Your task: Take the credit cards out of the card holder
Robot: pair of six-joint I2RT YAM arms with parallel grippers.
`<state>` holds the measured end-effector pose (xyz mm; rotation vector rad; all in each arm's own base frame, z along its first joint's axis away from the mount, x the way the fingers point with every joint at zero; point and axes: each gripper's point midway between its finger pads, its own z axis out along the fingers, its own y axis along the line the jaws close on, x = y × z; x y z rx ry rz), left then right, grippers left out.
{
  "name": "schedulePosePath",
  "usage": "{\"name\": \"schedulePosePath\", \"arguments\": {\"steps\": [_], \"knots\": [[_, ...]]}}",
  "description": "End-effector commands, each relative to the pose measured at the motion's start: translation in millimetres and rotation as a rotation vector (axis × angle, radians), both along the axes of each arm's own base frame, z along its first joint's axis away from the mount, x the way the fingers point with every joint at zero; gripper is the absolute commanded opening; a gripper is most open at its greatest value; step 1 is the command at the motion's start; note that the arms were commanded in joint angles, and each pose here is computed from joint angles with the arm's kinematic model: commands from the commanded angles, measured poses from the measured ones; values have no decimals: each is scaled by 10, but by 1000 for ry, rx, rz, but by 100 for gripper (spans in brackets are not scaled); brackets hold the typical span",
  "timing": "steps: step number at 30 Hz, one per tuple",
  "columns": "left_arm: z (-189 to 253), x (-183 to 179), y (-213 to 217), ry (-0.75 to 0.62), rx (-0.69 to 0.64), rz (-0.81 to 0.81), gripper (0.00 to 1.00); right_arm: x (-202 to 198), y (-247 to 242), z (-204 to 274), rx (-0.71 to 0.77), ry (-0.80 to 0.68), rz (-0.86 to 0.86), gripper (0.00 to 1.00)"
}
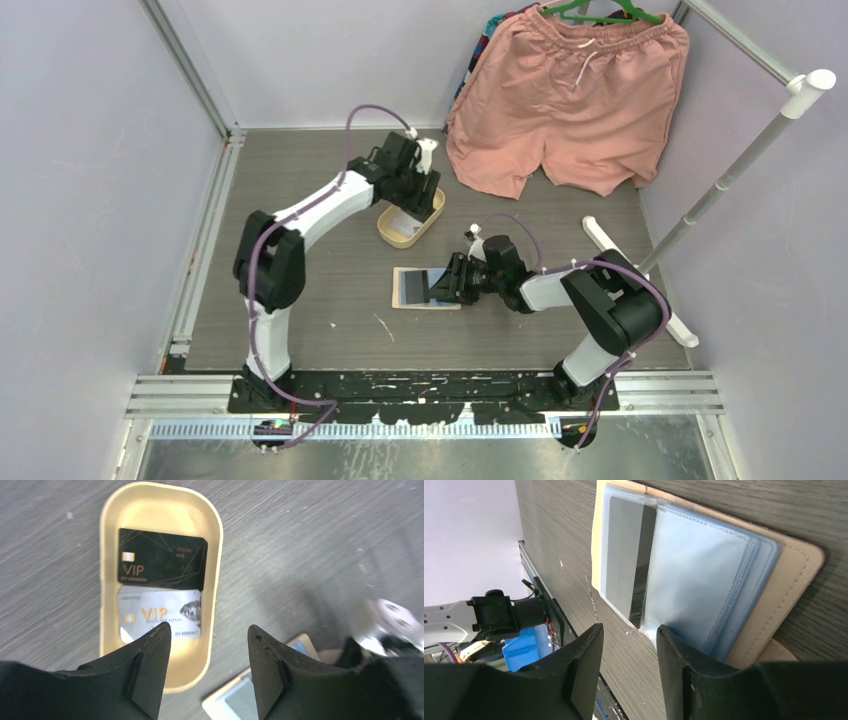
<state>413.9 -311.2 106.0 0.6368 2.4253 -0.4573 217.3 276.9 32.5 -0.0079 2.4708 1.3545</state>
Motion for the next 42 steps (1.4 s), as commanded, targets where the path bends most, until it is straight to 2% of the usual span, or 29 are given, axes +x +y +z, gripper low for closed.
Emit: {"name": "schedulePosePath", "arguments": {"steps": [1, 6, 9, 12, 15, 23, 31, 42], "knots": [[984, -6, 273, -191, -118, 59, 59, -224, -322, -560, -205, 116, -44, 50], [698, -415, 778, -83, -142, 191, 58, -234, -329, -570, -208, 118, -43, 50], [319, -841, 1038, 24, -148, 253, 58, -249, -346, -573, -214, 119, -41, 50], [60, -1220, 1077, 130, -177, 250, 58, -268, -355, -611, -226, 123, -29, 50], [-135, -1412, 996, 197, -260, 251, 58, -263, -328, -644, -221, 133, -18, 50], [-317, -1576, 722, 321, -490, 285, 60, -250, -323, -625, -213, 132, -31, 50], [-555, -1501, 554, 346, -661, 348, 63, -253, -326, -644, -209, 139, -40, 50], [-742, -1624, 396, 427, -724, 384, 63, -276, -346, -662, -214, 141, -44, 50]]}}
